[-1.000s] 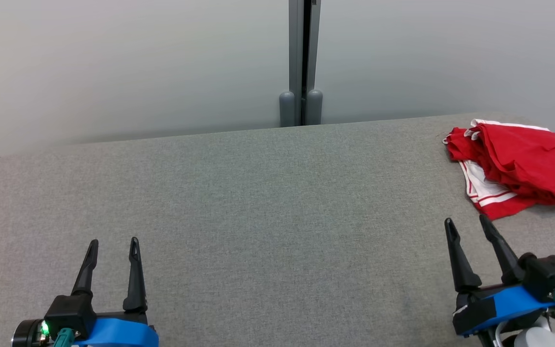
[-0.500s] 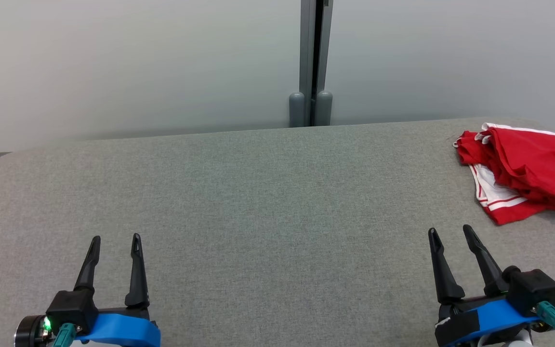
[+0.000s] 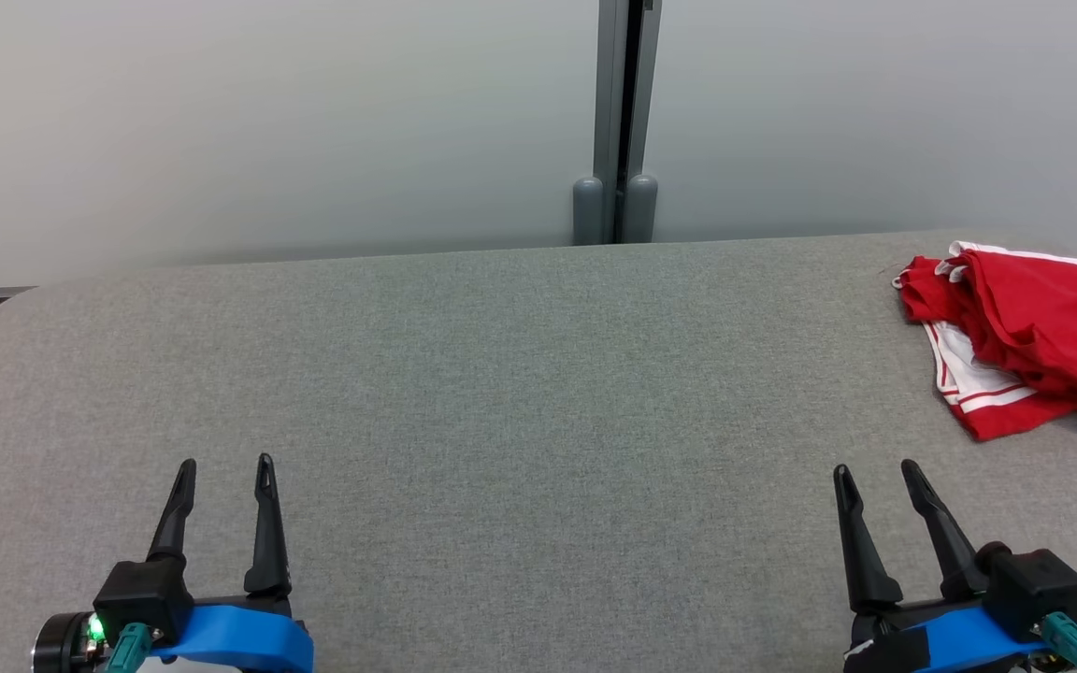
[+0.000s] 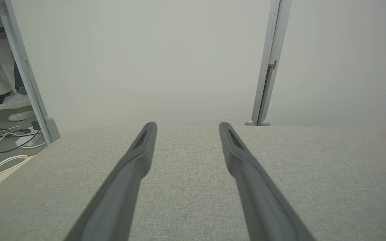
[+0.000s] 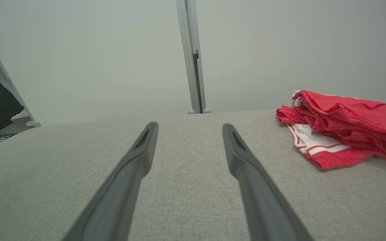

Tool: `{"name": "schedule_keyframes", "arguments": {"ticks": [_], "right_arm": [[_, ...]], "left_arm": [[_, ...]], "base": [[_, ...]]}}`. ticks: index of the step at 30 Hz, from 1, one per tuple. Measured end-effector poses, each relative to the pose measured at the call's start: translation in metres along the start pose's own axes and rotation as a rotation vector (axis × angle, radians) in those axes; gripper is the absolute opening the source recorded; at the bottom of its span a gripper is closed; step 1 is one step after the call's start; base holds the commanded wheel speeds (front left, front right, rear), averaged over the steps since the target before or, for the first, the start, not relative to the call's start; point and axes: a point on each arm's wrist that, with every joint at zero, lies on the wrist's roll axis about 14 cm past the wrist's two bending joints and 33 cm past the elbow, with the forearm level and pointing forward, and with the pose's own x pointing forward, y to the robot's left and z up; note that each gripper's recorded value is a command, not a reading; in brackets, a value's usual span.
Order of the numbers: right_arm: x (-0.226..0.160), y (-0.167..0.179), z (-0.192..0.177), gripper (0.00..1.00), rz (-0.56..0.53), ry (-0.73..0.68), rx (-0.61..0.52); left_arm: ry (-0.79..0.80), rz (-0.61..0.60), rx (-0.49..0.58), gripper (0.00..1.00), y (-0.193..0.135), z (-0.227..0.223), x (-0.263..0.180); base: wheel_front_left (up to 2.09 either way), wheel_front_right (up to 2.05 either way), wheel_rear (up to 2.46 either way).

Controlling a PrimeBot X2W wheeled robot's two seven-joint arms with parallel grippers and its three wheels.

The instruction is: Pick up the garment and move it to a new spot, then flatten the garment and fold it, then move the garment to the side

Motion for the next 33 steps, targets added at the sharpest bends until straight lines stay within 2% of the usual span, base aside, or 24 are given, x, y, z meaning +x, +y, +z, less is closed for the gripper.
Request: {"name": "schedule_keyframes", "arguments": {"ticks": [19, 20, 25, 33], "right_arm": [[-0.001, -0.002, 0.001, 1.0, -0.009, -0.003, 0.003], [-0.002, -0.002, -0.002, 0.0, -0.009, 0.005, 0.003], [-0.009, -0.005, -0.019, 0.0, -0.02, 0.065, 0.012], [-0.009, -0.011, -0.022, 0.0, -0.065, 0.079, 0.16]], "left_arm": [[0.01, 0.005, 0.005, 1.0, 0.0, -0.003, 0.001], [0.019, 0.005, 0.004, 0.0, 0.0, -0.006, 0.0], [0.11, 0.016, -0.014, 0.0, 0.0, -0.033, -0.015], [0.145, 0.072, -0.168, 0.0, 0.008, -0.039, -0.016]], "base": [[0.0, 0.0, 0.0], [0.0, 0.0, 0.0], [0.0, 0.0, 0.0], [0.0, 0.0, 0.0]]}}
